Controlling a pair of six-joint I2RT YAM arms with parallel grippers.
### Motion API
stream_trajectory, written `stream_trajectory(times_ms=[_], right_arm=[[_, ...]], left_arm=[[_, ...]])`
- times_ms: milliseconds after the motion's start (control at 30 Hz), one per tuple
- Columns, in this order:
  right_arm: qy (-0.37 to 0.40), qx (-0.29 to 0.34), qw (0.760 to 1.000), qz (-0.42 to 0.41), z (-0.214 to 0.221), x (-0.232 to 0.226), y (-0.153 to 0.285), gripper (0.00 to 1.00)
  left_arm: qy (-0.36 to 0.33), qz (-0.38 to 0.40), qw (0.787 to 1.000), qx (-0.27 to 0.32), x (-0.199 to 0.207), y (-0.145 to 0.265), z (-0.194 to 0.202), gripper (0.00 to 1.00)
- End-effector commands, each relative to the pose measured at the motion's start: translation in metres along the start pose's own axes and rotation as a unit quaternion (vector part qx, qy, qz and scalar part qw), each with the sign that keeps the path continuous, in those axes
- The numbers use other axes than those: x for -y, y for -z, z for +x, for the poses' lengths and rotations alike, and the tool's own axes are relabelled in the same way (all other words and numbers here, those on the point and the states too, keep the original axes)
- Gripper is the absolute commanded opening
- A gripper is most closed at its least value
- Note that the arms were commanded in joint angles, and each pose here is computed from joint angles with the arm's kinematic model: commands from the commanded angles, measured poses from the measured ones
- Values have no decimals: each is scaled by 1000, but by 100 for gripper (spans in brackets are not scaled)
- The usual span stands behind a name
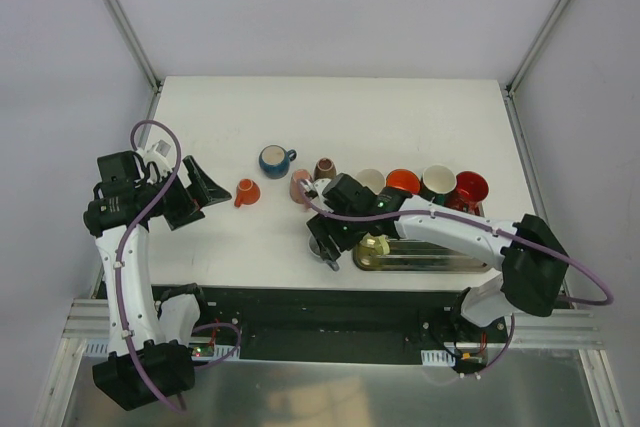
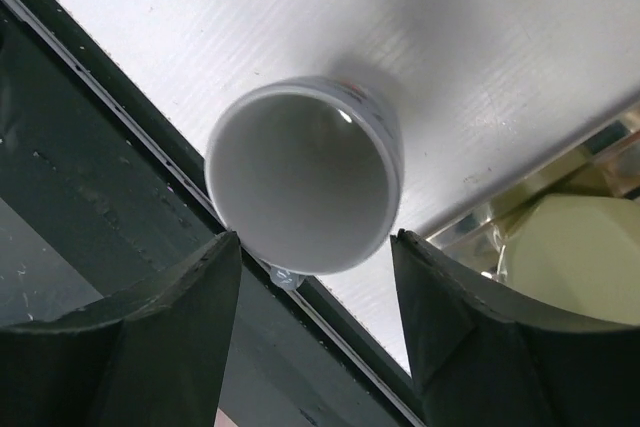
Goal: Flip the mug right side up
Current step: Place the cup on the tray.
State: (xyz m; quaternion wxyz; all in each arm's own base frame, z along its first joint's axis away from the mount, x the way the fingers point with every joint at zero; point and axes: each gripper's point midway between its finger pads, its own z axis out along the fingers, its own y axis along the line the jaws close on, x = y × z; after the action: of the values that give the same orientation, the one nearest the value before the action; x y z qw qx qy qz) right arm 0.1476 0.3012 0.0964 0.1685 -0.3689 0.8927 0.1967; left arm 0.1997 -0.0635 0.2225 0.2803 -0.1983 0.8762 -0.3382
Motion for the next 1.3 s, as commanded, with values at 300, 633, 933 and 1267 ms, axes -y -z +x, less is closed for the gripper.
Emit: stream_trajectory(times_ms=[300,633,933,1267], right_arm=[[-12,30,999,-6,-17,-7,25,75],[-58,-17,998,-35,6,-18,20,77],[-77,-13,997,-24,2,-17,-10,72],[-4,18,999,41,2,15,-15,63]], left_arm=[[12,6,1000,4,-1,-3,-4,100],[24,10,1000,-3,-2,-7,-2,100],[29,19,999,-12,2,-8,-4,100],[27,22,999,-4,4,-7,-8,100]])
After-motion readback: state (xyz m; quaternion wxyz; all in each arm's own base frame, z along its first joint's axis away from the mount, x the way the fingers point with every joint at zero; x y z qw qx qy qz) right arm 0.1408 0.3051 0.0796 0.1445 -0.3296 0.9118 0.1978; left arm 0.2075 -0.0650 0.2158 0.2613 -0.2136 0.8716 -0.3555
